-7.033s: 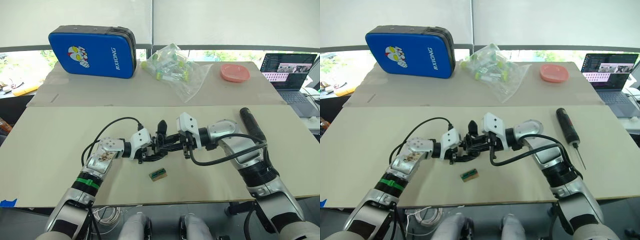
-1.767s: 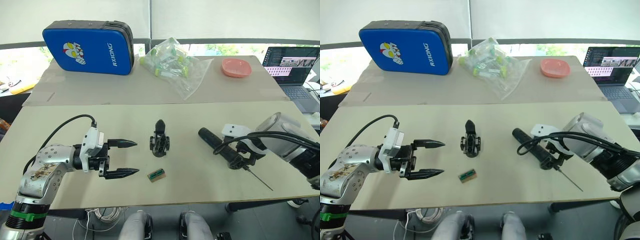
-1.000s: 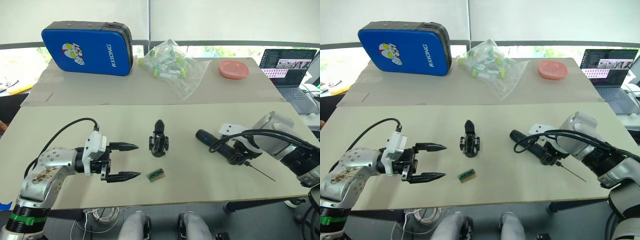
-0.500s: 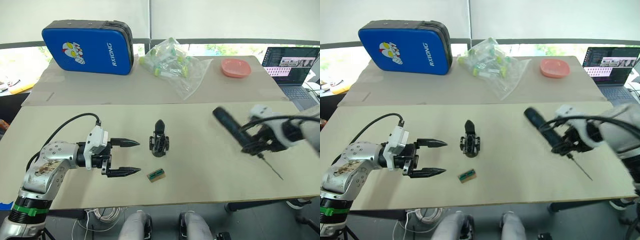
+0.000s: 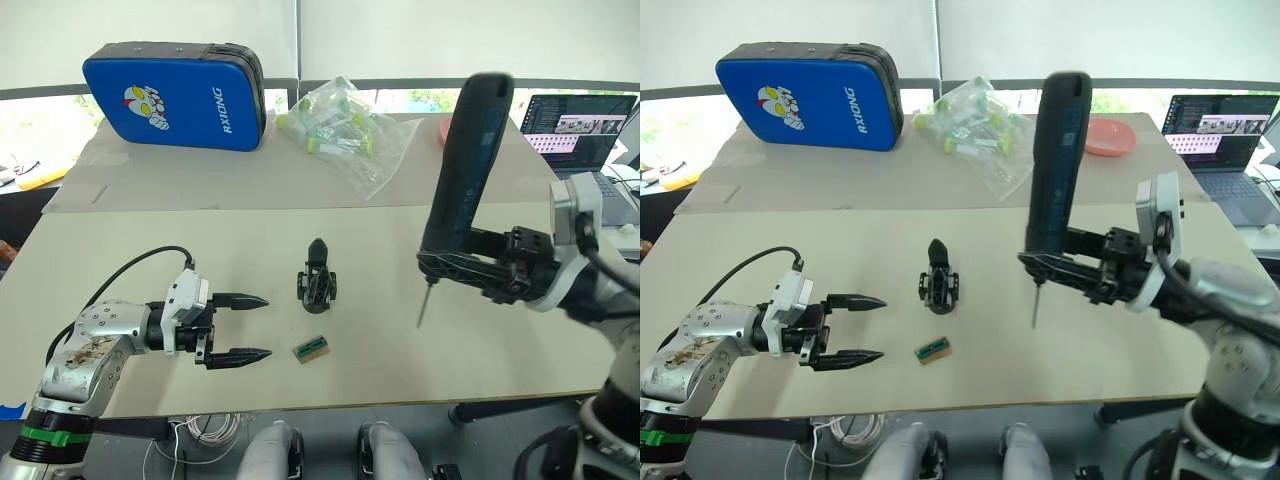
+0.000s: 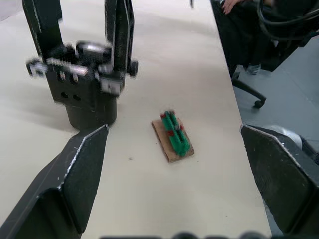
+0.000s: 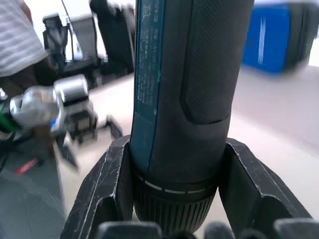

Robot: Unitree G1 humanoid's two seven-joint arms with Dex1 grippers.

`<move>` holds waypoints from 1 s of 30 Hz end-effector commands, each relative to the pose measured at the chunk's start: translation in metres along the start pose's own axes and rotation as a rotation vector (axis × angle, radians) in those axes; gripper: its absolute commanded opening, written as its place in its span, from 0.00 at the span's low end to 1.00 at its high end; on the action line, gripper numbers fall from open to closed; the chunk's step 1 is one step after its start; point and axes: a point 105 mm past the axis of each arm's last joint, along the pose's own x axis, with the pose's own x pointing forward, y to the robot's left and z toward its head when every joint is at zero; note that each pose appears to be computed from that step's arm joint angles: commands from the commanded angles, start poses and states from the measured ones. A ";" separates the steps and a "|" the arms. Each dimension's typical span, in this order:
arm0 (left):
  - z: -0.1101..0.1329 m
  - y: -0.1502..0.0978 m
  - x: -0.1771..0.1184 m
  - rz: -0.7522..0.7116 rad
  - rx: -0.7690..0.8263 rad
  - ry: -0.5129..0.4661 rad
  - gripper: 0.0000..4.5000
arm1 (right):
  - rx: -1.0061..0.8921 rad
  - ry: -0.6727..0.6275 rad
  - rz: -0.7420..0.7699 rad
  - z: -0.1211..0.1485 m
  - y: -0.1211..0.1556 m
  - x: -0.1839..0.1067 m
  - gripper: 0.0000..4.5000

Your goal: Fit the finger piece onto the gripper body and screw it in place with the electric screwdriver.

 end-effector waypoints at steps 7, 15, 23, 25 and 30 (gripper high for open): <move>-0.028 -0.011 0.020 0.111 0.078 0.021 1.00 | -0.249 -0.167 0.295 -0.008 0.055 0.033 0.44; -0.031 -0.007 0.045 0.129 0.092 0.016 1.00 | -0.262 -0.174 0.343 -0.028 0.047 0.054 0.44; -0.039 -0.005 0.063 0.091 0.090 0.034 1.00 | -0.284 -0.164 0.401 -0.043 0.051 0.064 0.44; -0.040 -0.006 0.067 0.083 0.085 0.028 1.00 | -0.285 -0.161 0.408 -0.046 0.051 0.064 0.44; -0.042 -0.003 0.072 0.069 0.082 0.024 1.00 | -0.287 -0.156 0.411 -0.051 0.051 0.067 0.44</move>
